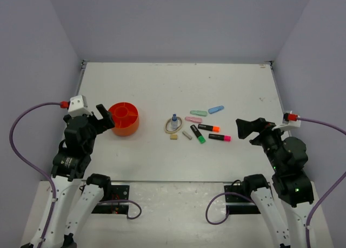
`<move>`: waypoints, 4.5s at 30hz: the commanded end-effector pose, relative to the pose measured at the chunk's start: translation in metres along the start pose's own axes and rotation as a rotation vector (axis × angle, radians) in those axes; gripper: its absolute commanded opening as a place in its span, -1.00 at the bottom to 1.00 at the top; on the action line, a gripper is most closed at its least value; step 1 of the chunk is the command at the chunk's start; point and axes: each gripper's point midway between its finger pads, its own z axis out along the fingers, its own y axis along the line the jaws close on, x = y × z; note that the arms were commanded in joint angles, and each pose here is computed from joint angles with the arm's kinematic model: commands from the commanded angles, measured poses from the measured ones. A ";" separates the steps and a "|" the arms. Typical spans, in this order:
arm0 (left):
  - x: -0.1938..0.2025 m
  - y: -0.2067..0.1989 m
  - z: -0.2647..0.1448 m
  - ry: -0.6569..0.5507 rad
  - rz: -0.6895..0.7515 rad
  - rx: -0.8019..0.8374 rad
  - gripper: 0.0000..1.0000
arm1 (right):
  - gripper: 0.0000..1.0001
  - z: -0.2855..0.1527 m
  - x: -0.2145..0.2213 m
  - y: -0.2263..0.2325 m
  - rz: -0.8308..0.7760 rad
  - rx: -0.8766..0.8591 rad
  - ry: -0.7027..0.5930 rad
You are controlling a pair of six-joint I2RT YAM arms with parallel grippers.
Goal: Sort the stationery into containers
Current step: Pick up the stationery from the center of the board, then place the stationery in the storage box.
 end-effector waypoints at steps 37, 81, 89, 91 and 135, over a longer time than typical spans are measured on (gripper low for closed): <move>0.157 -0.274 0.085 0.451 0.423 0.344 0.48 | 0.98 -0.005 0.025 0.006 -0.021 -0.048 0.134; -0.058 -0.069 0.070 0.091 0.157 -0.220 -1.00 | 0.97 0.004 0.030 0.009 -0.024 -0.072 0.155; -0.057 -0.033 0.083 0.118 0.105 -0.255 -1.00 | 0.98 0.003 0.031 0.010 -0.026 -0.080 0.160; -0.048 -0.030 0.091 0.149 0.097 -0.261 -1.00 | 0.97 0.003 0.032 0.011 -0.025 -0.083 0.160; 0.011 -0.011 0.110 0.238 0.037 -0.291 -1.00 | 0.98 0.005 0.038 0.014 -0.022 -0.104 0.185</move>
